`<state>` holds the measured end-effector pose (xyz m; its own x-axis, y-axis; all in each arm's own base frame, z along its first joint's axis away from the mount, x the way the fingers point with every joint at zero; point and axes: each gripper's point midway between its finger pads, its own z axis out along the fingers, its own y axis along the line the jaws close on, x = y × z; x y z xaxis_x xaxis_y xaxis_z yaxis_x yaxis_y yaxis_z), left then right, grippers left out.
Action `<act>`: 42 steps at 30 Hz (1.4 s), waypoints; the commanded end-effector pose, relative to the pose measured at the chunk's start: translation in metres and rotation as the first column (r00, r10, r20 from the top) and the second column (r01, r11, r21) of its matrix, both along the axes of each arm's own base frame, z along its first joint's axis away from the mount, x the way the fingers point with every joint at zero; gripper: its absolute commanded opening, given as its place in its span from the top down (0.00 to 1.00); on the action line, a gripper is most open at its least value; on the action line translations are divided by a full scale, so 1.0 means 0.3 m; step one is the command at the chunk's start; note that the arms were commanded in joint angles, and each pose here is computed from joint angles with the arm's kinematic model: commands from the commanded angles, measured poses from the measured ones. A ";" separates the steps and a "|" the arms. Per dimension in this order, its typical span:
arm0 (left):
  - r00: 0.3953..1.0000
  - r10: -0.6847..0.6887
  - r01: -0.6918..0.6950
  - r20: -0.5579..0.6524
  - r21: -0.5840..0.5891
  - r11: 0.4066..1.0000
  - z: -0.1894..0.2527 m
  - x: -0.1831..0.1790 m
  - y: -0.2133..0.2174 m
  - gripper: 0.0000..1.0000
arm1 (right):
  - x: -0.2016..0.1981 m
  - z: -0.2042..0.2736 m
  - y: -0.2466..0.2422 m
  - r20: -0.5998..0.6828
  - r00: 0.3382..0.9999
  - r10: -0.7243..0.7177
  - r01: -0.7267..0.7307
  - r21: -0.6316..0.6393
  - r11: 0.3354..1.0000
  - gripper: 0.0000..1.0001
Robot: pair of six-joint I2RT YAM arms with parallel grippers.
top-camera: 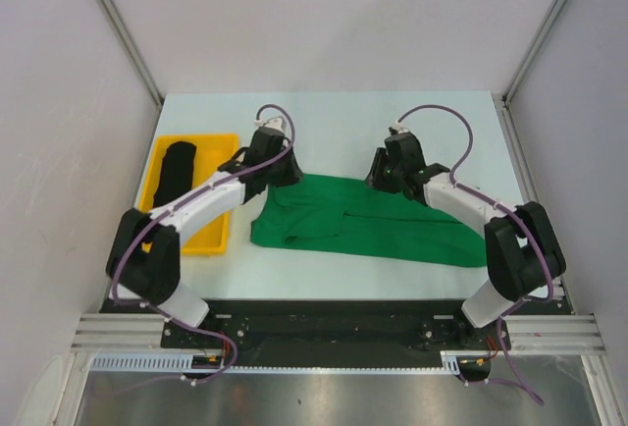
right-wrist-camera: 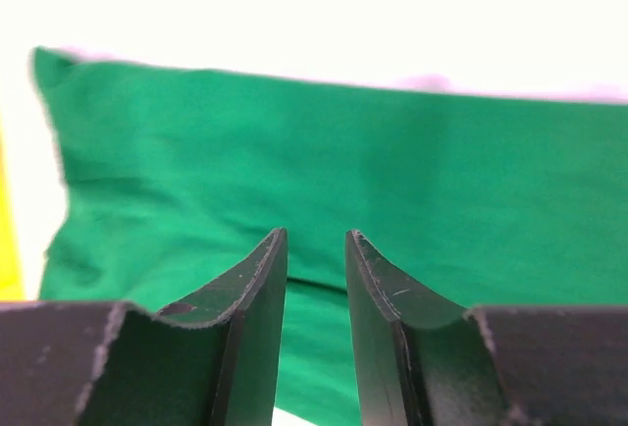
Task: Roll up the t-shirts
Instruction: Fold the T-shirt at the center of the board.
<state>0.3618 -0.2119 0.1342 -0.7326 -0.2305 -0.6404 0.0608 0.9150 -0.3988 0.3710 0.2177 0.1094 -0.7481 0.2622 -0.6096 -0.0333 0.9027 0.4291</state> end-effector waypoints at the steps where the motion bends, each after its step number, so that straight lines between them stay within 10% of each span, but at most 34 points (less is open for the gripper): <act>1: 0.998 -0.017 0.016 -0.054 -0.029 0.999 -0.106 0.047 -0.115 0.78 | -0.003 -0.019 -0.127 -0.022 0.998 -0.065 0.063 -0.104 0.993 0.64; 9: 0.978 -0.019 0.012 -0.209 -0.034 0.999 -0.364 0.017 -0.145 0.83 | -0.016 -0.073 -0.298 -0.063 0.986 -0.152 0.142 -0.139 0.980 0.63; 20: 0.989 0.084 -0.090 -0.124 -0.036 0.995 -0.091 -0.121 -0.001 0.41 | -0.042 0.006 -0.322 -0.026 0.991 -0.133 0.129 -0.112 0.985 0.56; 34: 0.856 0.427 -0.512 -0.291 -0.363 0.779 -0.198 -0.491 0.059 0.24 | -0.138 0.083 -0.278 -0.007 0.998 -0.062 0.061 -0.072 0.996 0.56; 42: 0.757 0.583 -0.647 -0.296 -0.211 0.733 -0.285 -0.458 0.112 0.22 | -0.172 0.071 -0.288 -0.019 0.998 -0.063 0.061 -0.083 0.995 0.56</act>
<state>0.2078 -0.1832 0.0419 -0.5929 -0.7353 -0.3284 -0.4800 0.6501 -0.5890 0.3285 0.1328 0.1265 -0.7470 0.2745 -0.6055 0.0516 0.9320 0.3588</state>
